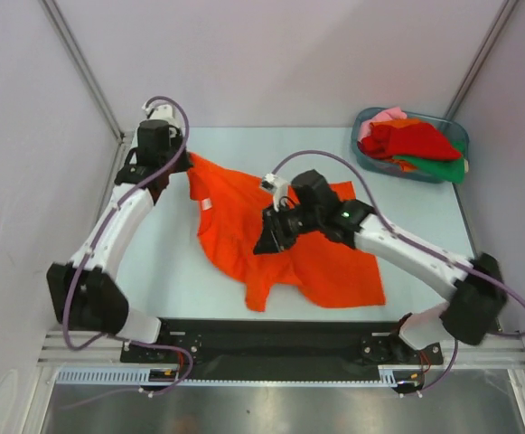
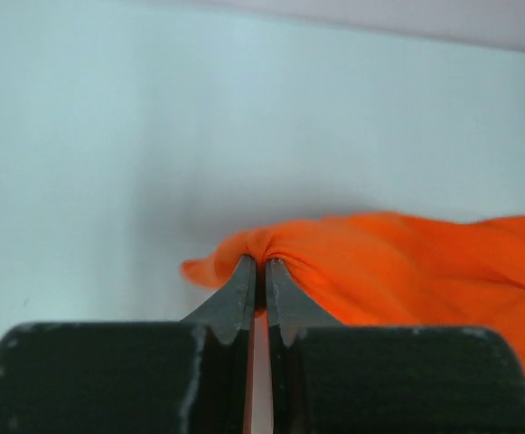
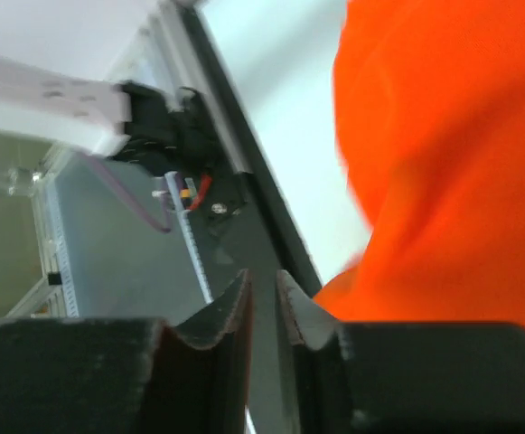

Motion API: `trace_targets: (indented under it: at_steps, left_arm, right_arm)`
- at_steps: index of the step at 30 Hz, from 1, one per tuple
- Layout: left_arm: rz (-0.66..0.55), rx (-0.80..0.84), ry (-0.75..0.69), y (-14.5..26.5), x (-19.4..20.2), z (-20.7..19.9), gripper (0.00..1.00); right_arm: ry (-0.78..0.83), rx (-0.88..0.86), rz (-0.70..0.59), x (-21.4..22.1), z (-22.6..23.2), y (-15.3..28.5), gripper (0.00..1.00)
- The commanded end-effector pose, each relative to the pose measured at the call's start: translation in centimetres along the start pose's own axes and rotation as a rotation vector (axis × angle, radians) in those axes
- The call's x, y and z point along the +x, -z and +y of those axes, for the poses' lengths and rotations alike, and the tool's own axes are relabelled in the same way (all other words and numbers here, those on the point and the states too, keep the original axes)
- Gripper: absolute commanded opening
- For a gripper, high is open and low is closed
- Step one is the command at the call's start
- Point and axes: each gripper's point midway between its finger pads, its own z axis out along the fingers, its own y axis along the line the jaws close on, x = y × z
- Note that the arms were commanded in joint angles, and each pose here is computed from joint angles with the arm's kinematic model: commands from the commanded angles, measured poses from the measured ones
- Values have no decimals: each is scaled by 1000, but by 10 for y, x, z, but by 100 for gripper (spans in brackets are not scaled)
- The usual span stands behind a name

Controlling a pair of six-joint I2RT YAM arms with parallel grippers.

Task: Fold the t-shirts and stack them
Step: Flatten the tshirt out

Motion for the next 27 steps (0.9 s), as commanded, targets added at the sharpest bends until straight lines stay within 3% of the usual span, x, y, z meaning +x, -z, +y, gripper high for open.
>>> trace_targets:
  at_steps: [1, 2, 5, 6, 7, 9, 12, 15, 19, 20, 22, 23, 27]
  left_arm:
    - [116, -351, 132, -27, 34, 103, 7]
    - [166, -371, 143, -28, 34, 109, 11]
    - [272, -385, 146, -28, 52, 108, 41]
    - [272, -361, 135, -25, 56, 97, 67]
    - [224, -344, 150, -8, 46, 90, 74]
    - [248, -312, 179, 5, 77, 83, 98]
    - [252, -245, 212, 31, 109, 71, 100]
    - [345, -83, 317, 53, 160, 40, 97]
    - [375, -109, 468, 69, 199, 33, 94]
    - [419, -151, 507, 76, 232, 40, 88]
    - [379, -162, 588, 85, 247, 42, 83]
    - [400, -199, 663, 89, 274, 46, 82]
    - [395, -236, 740, 91, 297, 49, 77]
  right_arm:
    - [-95, 111, -87, -37, -69, -45, 28]
    - [-74, 179, -100, -56, -88, -46, 29]
    - [-115, 371, 2, -40, -153, -49, 40]
    - [-112, 403, 21, -33, -159, -45, 43]
    - [-111, 448, 29, -27, -166, -39, 45]
    - [-163, 482, 14, -7, -174, -18, 49]
    - [-207, 467, -14, 14, -170, 3, 50]
    - [-299, 600, 26, 78, -200, 23, 53]
    - [-366, 773, -30, 100, -217, 51, 56]
    - [-407, 819, -25, 121, -224, 59, 58]
    - [-455, 844, -93, 124, -224, 70, 63]
    - [-523, 861, -96, 139, -228, 73, 66]
    - [-636, 913, -94, 165, -231, 85, 68]
